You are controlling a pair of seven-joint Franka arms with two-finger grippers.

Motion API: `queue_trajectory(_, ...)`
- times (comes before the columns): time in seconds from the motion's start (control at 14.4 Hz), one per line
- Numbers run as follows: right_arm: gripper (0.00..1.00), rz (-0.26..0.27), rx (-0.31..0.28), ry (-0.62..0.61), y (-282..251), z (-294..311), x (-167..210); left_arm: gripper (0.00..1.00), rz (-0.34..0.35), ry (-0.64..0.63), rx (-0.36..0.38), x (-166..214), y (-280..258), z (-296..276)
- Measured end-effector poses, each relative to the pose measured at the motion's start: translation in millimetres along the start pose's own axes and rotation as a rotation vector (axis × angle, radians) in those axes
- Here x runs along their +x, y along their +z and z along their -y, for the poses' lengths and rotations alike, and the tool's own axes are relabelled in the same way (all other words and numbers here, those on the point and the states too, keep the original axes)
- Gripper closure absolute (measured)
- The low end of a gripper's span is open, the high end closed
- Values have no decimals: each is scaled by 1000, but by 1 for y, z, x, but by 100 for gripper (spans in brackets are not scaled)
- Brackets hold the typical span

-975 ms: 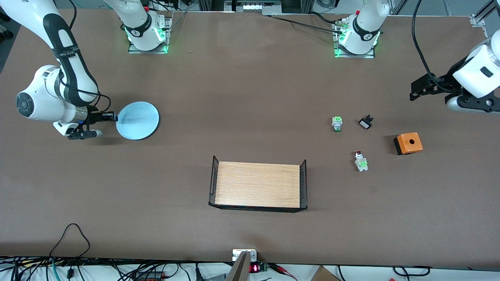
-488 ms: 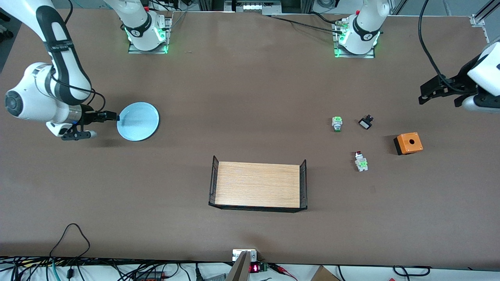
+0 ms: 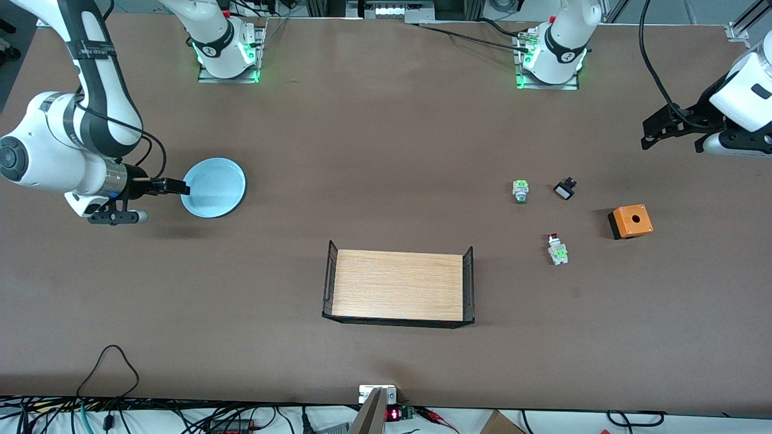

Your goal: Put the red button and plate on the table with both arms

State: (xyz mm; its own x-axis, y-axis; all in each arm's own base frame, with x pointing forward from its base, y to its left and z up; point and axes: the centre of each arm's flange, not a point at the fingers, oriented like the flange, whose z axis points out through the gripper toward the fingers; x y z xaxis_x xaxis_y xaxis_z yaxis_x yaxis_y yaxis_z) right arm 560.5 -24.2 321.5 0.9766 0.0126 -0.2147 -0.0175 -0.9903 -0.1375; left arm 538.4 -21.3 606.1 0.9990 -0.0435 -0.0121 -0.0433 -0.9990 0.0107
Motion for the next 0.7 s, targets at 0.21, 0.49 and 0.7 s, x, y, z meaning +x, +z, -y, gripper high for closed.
queue_trajectory(0.21, 0, -2, -37, -10, -52, 23, 6, 0, 2, 10, 0, 0, 1, -5)
queue_trajectory(0.49, 0, -52, -124, -61, -132, 47, 9, 0, 12, 26, 2, -1, 4, -14)
queue_trajectory(0.7, 0, -102, -141, -63, -174, 48, 9, 0, 18, 31, 2, -1, 6, -17)
